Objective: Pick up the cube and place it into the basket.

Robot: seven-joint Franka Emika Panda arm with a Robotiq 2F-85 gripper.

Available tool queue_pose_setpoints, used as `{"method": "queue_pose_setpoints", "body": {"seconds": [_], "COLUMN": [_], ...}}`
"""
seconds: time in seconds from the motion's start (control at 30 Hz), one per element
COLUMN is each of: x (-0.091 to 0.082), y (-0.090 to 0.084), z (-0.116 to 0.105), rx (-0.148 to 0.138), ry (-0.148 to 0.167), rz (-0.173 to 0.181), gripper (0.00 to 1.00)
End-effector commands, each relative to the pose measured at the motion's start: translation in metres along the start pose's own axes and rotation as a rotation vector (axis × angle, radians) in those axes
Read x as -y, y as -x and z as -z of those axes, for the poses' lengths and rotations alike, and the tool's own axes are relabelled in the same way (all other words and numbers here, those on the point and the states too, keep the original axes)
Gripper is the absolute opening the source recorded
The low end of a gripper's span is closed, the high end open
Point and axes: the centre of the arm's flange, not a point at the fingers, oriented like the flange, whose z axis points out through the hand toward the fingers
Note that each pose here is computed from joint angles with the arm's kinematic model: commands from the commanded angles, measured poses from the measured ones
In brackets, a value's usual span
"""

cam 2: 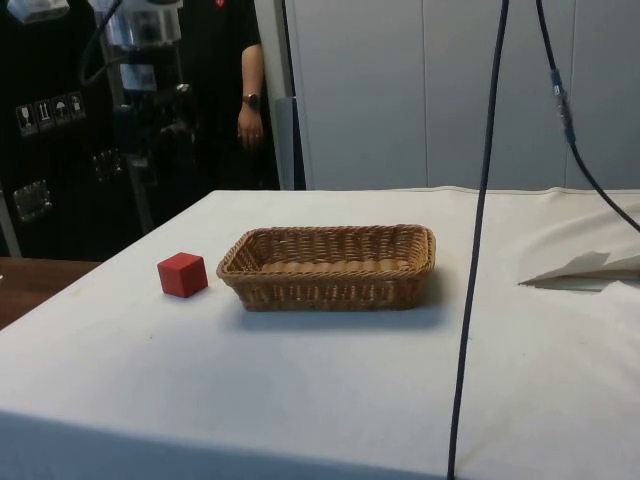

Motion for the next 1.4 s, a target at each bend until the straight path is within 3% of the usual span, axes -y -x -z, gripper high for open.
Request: {"method": "queue_pose_setpoints", "body": {"seconds": [0.0, 0.47, 1.37], "x": [0.001, 0.003, 0.004], "y": [-0.002, -0.007, -0.012], "z": [-0.004, -0.037, -0.098], "rx": [-0.011, -0.032, -0.021], "ry": [-0.004, 0.008, 0.03], "rz": [-0.003, -0.001, -0.033], "gripper": [1.0, 1.0, 1.0]}}
